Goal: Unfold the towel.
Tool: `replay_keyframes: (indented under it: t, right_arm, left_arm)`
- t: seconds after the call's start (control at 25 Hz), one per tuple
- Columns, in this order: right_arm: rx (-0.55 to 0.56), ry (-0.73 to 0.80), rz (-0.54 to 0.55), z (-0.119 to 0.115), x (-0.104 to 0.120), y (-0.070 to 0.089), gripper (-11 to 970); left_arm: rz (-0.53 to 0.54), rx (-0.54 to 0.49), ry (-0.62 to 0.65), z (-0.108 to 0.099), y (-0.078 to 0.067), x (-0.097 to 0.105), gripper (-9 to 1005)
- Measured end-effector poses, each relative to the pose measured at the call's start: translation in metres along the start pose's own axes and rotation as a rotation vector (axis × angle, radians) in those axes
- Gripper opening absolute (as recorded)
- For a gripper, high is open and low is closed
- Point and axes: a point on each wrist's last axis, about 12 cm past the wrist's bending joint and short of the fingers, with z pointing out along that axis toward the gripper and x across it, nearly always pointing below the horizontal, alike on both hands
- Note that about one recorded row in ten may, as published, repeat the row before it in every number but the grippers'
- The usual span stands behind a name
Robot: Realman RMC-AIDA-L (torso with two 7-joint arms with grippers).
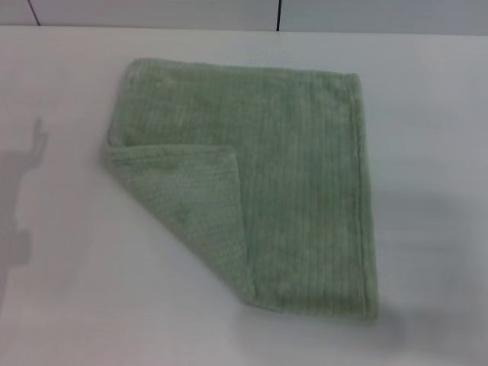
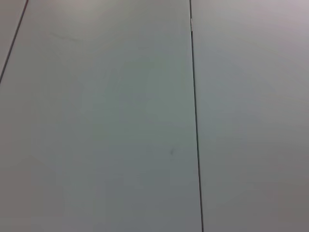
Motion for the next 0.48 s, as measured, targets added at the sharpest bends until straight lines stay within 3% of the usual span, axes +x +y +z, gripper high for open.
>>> replay_keyframes:
  t: [0.48]
  right_arm:
    - [-0.011,-0.003,0.006,0.0024,0.0002,0.0023,791]
  left_arm:
    - [0.0,0.002,0.001,0.0009,-0.0005,0.0,782]
